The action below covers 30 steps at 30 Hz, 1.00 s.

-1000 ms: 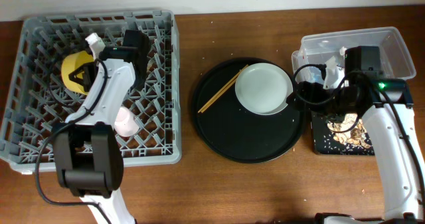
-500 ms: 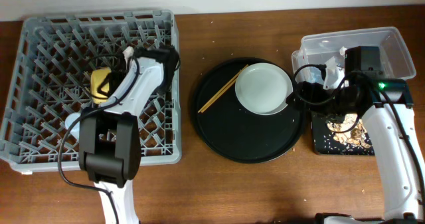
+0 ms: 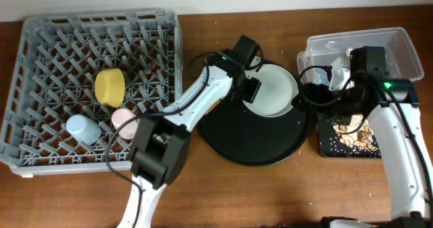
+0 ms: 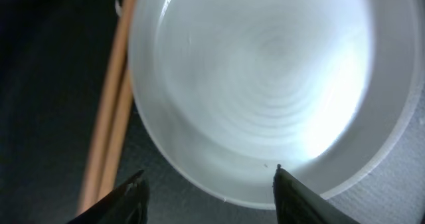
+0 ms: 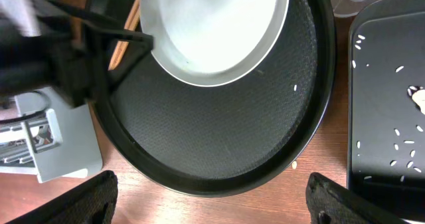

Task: Sort waste into correct bins and load items into the dishwasher rack
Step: 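Grasp the white plate edge with the left gripper, then lift the white plate and stand it upright in the rack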

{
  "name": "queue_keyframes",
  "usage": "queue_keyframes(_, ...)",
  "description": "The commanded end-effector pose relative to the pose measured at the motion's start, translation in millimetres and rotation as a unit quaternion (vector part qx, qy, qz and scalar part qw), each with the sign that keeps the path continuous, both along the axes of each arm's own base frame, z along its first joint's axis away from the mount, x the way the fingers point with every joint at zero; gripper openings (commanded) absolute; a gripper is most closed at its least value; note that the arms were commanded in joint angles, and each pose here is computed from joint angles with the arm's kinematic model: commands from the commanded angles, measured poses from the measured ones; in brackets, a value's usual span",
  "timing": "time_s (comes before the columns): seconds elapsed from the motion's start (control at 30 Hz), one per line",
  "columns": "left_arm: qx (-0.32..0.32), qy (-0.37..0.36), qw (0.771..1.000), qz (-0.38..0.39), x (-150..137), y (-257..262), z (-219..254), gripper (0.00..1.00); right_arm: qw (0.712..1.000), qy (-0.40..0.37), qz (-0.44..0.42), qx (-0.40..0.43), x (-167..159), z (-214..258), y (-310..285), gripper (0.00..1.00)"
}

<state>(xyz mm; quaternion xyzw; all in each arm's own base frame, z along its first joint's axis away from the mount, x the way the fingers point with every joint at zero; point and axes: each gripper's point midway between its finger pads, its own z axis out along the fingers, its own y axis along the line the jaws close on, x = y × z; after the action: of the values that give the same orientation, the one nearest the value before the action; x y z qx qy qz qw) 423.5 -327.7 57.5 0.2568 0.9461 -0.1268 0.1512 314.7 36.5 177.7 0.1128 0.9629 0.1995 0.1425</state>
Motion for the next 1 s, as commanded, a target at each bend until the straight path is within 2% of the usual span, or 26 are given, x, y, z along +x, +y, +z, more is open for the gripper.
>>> queue_keyframes(0.0, -0.004, 0.063, 0.994, 0.087, -6.8, 3.6, -34.1, 0.52, 1.0, 0.01, -0.002, -0.006, 3.3, -6.6, -4.3, 0.91)
queue_keyframes(0.03, -0.006, 0.067, 0.992, 0.105, -5.9, 3.9, -36.0, 0.5, 1.0, 0.01, -0.002, -0.006, 3.5, -6.9, -4.3, 0.91)
queue_keyframes(0.1, -0.002, 0.069, 0.991, 0.116, -6.4, 5.7, -36.9, 0.31, 1.0, 0.01, -0.002, -0.006, 3.4, -7.0, -4.3, 0.91)
queue_keyframes(0.13, 0.001, 0.076, 0.99, 0.122, -9.1, 7.7, -38.7, 0.27, 1.0, 0.01, -0.002, -0.006, 3.4, -7.0, -4.3, 0.91)
queue_keyframes(0.23, 0.009, 0.105, 0.981, 0.165, -19.8, 15.0, -52.9, 0.27, 1.0, 0.01, -0.002, -0.006, 3.5, -7.0, -4.3, 0.91)
queue_keyframes(0.3, 0.01, 0.106, 0.981, 0.164, -21.0, 15.3, -54.1, 0.09, 1.0, 0.01, -0.002, -0.006, 3.5, -7.0, -4.3, 0.91)
queue_keyframes(0.37, 0.01, 0.108, 0.98, 0.164, -21.7, 15.2, -53.1, 0.01, 1.0, 0.01, -0.001, -0.006, 3.4, -7.0, -4.3, 0.91)
queue_keyframes(0.47, 0.02, 0.119, 0.979, 0.165, -24.8, 25.7, -44.6, 0.0, 1.0, 0.011, -0.002, -0.006, 3.2, -7.1, -4.3, 0.91)
queue_keyframes(0.53, 0.029, 0.091, 0.98, 0.175, -6.1, 53.1, -5.3, 0.0, 1.0, 0.015, -0.001, -0.006, 1.5, -7.6, -4.1, 0.91)
queue_keyframes(0.63, 0.041, -0.008, 0.978, 0.207, 25.3, 117.9, 99.1, 0.0, 1.0, 0.016, -0.001, -0.005, 0.9, -7.7, -4.1, 0.91)
queue_keyframes(0.67, 0.069, -0.056, 0.969, 0.232, 31.6, 150.8, 133.2, 0.0, 1.0, 0.016, -0.001, -0.005, 0.9, -7.7, -4.1, 0.91)
queue_keyframes(0.7, 0.13, -0.124, 0.942, 0.285, 32.7, 202.9, 175.3, 0.0, 1.0, 0.016, -0.001, -0.005, 0.9, -7.8, -4.1, 0.91)
queue_keyframes(0.77, 0.274, -0.252, 0.841, 0.393, 14.1, 305.8, 261.0, 0.0, 1.0, 0.016, -0.001, -0.005, 0.9, -7.7, -4.1, 0.92)
queue_keyframes(0.8, 0.316, -0.282, 0.802, 0.42, 7.3, 329.8, 282.2, 0.0, 1.0, 0.016, -0.001, -0.005, 1.0, -7.7, -4.1, 0.92)
queue_keyframes(0.83, 0.386, -0.317, 0.738, 0.454, -4.1, 361.0, 309.8, 0.0, 1.0, 0.014, -0.001, -0.006, 1.7, -7.5, -4.1, 0.94)
queue_keyframes(0.9, 0.471, -0.319, 0.681, 0.461, -15.0, 388.6, 322.7, 0.0, 1.0, 0.011, -0.002, -0.006, 3.3, -7.0, -4.3, 0.95)
queue_keyframes(0.97, 0.516, -0.307, 0.651, 0.464, -15.1, 406.4, 317.0, 0.0, 1.0, 0.011, -0.002, -0.006, 3.3, -7.0, -4.3, 0.95)
